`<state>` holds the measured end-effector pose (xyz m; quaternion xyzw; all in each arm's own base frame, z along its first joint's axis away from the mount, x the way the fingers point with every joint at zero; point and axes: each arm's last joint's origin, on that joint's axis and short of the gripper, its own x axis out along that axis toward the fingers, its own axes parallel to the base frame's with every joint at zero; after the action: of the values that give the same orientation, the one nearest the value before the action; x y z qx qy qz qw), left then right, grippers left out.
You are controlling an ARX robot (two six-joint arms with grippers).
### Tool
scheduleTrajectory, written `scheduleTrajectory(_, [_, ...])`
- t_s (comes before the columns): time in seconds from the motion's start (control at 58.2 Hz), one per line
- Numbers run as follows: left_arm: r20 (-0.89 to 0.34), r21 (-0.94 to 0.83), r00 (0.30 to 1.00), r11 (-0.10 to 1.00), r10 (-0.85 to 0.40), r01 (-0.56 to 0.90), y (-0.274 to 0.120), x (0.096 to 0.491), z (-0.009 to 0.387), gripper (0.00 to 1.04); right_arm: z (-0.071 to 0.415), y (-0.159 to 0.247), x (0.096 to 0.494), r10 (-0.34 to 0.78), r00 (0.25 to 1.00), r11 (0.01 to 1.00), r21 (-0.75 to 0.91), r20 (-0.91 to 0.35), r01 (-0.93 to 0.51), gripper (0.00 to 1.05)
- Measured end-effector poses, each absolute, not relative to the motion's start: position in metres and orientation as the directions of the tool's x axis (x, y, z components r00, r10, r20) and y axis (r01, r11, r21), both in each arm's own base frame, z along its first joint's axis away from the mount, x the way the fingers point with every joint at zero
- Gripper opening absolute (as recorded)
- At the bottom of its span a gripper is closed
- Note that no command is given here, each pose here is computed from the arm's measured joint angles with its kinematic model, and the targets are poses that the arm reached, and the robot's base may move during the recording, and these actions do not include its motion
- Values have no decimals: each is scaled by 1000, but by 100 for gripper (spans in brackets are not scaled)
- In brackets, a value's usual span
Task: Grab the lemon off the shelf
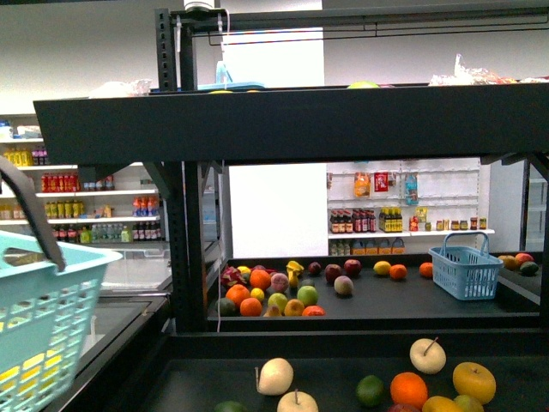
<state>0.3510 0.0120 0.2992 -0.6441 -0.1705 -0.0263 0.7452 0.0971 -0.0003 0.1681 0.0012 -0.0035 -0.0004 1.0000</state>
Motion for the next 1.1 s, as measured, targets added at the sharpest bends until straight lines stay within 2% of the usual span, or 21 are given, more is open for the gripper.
scheduleTrajectory(0.103, [317, -945, 911, 175, 263, 278, 36, 357, 289, 11, 168, 0, 97, -1, 1000, 1000, 2, 7, 1, 97])
scheduleTrajectory(0.241, [310, -951, 888, 113, 340, 289, 64, 366, 266, 11, 168, 0, 97, -1, 1000, 1000, 2, 7, 1, 97])
scheduleTrajectory(0.55, [330, -943, 893, 56, 307, 329, 82, 385, 230, 11, 168, 0, 97, -1, 1000, 1000, 2, 7, 1, 97])
scheduleTrajectory(0.962, [356, -932, 880, 50, 315, 359, 101, 395, 197, 11, 168, 0, 97, -1, 1000, 1000, 2, 7, 1, 97])
scheduleTrajectory(0.997, [347, -936, 882, 54, 318, 349, 101, 395, 195, 13, 168, 0, 97, -1, 1000, 1000, 2, 7, 1, 97])
scheduleTrajectory(1.1, [322, -946, 888, 66, 329, 318, 102, 391, 188, 32, 168, 0, 97, -1, 1000, 1000, 2, 7, 1, 97])
